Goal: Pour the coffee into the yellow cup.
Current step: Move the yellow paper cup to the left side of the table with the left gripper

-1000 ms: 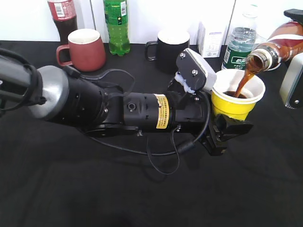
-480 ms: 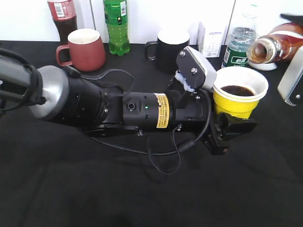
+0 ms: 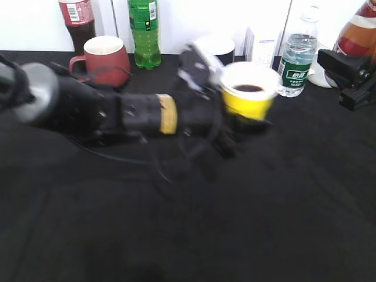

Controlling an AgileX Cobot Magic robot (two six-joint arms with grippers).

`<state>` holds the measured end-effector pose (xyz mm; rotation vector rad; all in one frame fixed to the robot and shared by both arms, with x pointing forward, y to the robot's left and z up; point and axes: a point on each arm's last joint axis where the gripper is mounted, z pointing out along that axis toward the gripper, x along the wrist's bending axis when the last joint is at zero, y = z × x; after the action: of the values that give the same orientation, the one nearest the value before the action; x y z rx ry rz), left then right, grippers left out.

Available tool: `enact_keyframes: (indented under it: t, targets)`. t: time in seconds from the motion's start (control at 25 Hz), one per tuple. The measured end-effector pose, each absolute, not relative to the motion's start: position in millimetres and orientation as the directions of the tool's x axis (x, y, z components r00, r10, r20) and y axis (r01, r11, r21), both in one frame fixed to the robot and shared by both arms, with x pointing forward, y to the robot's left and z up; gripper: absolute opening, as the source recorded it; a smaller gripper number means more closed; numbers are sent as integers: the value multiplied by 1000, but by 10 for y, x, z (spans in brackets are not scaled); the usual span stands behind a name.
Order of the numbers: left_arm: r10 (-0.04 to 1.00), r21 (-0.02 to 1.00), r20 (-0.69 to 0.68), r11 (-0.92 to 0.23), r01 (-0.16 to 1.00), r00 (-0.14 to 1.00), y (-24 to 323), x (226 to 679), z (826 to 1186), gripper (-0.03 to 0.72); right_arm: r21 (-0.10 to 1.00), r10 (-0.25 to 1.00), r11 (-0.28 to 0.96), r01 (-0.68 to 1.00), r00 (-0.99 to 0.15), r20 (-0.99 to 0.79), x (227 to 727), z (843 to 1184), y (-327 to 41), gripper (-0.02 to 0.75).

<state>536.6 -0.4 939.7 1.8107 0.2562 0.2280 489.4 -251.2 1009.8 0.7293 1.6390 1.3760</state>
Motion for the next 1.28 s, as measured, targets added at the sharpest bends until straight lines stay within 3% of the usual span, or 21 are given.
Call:
enact_keyframes:
  t: [0.2, 0.32, 0.6, 0.76, 0.92, 1.28]
  targets:
    - [284, 955, 98, -296, -10, 954, 243, 5531, 9447, 452, 972, 853, 221, -84, -466, -234, 4895, 10097, -2513, 528]
    - [320, 951, 76, -309, 28, 944, 396, 5576, 9372, 452, 972, 853, 220, -84, -466, -234, 4895, 10097, -2513, 528]
    - [517, 937, -60, -266, 226, 854, 1125, 5728, 9081, 452, 972, 854, 219, -82, -466, -232, 4895, 10097, -2513, 528]
    - [622, 950, -45, -215, 226, 781, 1456, 5907, 9092, 452, 972, 854, 218, -82, -466, -231, 4895, 10097, -2513, 528]
    - [704, 969, 23, -189, 156, 710, 1566, 6021, 9095, 452, 972, 854, 218, -82, -466, -231, 4895, 10097, -2513, 528]
    - [775, 975, -36, -111, 191, 631, 1579, 6242, 8686, 452, 972, 854, 219, -81, -466, -231, 4895, 10096, -2514, 528]
